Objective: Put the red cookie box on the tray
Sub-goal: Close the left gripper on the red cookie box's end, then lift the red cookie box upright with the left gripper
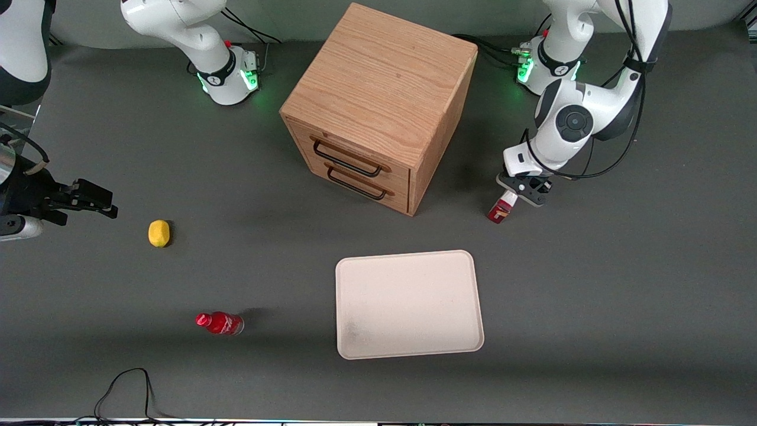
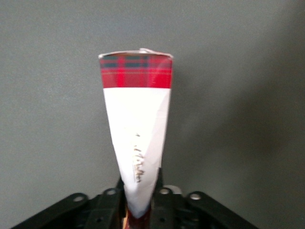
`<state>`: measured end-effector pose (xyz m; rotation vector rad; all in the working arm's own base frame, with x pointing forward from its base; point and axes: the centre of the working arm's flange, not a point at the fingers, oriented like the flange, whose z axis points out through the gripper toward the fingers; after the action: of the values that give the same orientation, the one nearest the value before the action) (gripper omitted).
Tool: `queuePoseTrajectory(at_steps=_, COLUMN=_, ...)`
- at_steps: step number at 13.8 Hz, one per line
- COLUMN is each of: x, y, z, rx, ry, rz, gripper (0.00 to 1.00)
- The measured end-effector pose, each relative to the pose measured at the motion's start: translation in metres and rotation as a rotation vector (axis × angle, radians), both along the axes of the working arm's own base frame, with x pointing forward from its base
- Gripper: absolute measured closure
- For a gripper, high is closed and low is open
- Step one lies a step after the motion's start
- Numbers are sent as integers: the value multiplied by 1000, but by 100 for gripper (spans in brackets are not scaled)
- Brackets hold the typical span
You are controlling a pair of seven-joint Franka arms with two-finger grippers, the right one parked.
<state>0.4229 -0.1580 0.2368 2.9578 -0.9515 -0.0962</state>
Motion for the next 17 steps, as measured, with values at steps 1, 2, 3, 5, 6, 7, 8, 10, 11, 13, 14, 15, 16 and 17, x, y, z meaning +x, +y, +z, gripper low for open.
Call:
queuePoseTrajectory(at_steps=1, x=0, y=0, z=0, rx=1, ry=2, rz=0, gripper=94)
queuePoseTrajectory(at_steps=2, x=-1, y=0, z=0, rx=2, ry=6, rz=0, gripper=96)
queuePoseTrajectory(at_steps=3, x=-1, y=0, z=0, rx=6, ry=17, rz=0, gripper=96)
queuePoseTrajectory(at_steps=5, x=5, y=-2, z=7, rx=13, ry=42, rz=-1, gripper=96)
queuePoseTrajectory(at_steps=6, x=11, y=-4, z=16, rx=15, ry=50, rz=-2, gripper=96)
queuePoseTrajectory(at_steps=7, x=18, y=-7, z=28, rx=18, ry=58, rz=-2, gripper=96)
queuePoseTrajectory(at_steps=8, x=26, y=-9, z=45, rx=22, ry=67, rz=-2, gripper=96)
queuePoseTrajectory(at_steps=10, x=41, y=-12, z=86, rx=32, ry=88, rz=0, gripper=96)
queuePoseTrajectory(at_steps=11, x=48, y=-13, z=111, rx=36, ry=96, rz=1, gripper=96)
queuePoseTrajectory(at_steps=13, x=59, y=-16, z=167, rx=42, ry=106, rz=14, gripper=96)
queuePoseTrajectory(at_steps=14, x=63, y=-17, z=193, rx=43, ry=101, rz=26, gripper=96)
queuePoseTrajectory(at_steps=15, x=66, y=-18, z=219, rx=43, ry=94, rz=37, gripper=96)
queuePoseTrajectory(at_steps=16, x=69, y=-19, z=243, rx=42, ry=89, rz=47, gripper=96)
queuePoseTrajectory(at_steps=17, x=71, y=-17, z=266, rx=45, ry=86, rz=55, gripper=96)
